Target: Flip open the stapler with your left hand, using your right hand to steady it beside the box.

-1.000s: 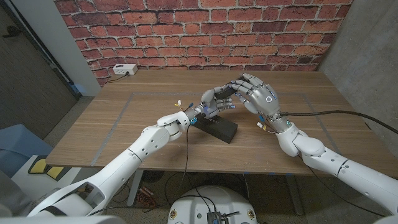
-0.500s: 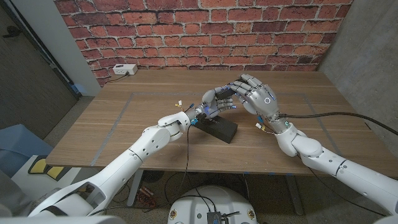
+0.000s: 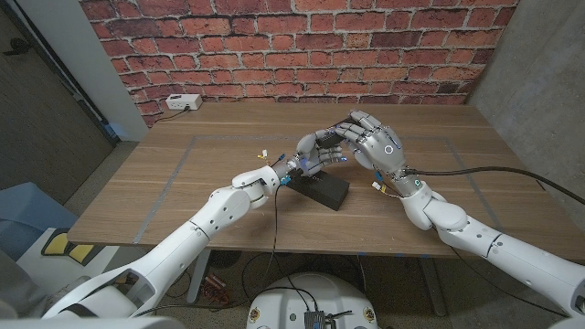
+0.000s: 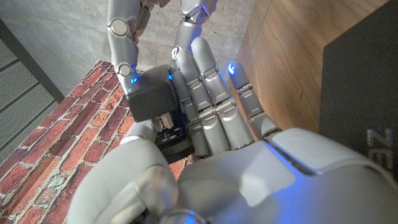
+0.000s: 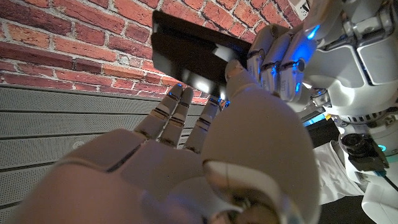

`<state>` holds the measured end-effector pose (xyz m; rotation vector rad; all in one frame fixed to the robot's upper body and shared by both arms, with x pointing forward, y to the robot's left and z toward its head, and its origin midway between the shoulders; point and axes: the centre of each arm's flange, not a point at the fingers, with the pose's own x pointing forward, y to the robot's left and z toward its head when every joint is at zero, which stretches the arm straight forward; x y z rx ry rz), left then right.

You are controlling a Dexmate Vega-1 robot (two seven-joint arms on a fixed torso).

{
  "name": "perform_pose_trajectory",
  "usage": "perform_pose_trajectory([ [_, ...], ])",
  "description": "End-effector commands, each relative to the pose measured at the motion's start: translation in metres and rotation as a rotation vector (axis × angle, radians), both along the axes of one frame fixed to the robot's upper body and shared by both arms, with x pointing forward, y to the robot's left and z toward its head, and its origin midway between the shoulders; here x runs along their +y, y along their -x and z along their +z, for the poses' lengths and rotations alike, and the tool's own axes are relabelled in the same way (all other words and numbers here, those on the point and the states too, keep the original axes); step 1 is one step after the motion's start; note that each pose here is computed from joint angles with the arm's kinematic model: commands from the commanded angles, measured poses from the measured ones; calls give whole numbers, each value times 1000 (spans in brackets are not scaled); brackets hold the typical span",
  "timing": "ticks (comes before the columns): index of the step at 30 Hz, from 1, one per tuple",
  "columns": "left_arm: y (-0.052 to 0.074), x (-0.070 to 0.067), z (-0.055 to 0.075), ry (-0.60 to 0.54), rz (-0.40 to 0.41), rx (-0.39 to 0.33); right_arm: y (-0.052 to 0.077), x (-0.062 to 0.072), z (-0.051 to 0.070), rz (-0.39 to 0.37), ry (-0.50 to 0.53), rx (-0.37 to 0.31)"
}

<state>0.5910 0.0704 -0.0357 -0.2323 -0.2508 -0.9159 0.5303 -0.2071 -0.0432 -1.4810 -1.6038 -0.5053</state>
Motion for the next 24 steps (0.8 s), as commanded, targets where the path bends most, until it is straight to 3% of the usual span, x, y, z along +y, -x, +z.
perform_pose_trajectory([
  [1, -3, -1, -8, 39, -14, 41, 1, -7, 3, 65, -41, 28],
  [9, 5, -4, -10, 76, -33, 53, 2, -9, 8, 93, -51, 49],
  [17, 18, -6, -17, 130, -17, 140, 1, -10, 16, 113, -44, 60],
  [24, 27, -3, -17, 124, 15, 170, 3, -11, 22, 138, -52, 79],
])
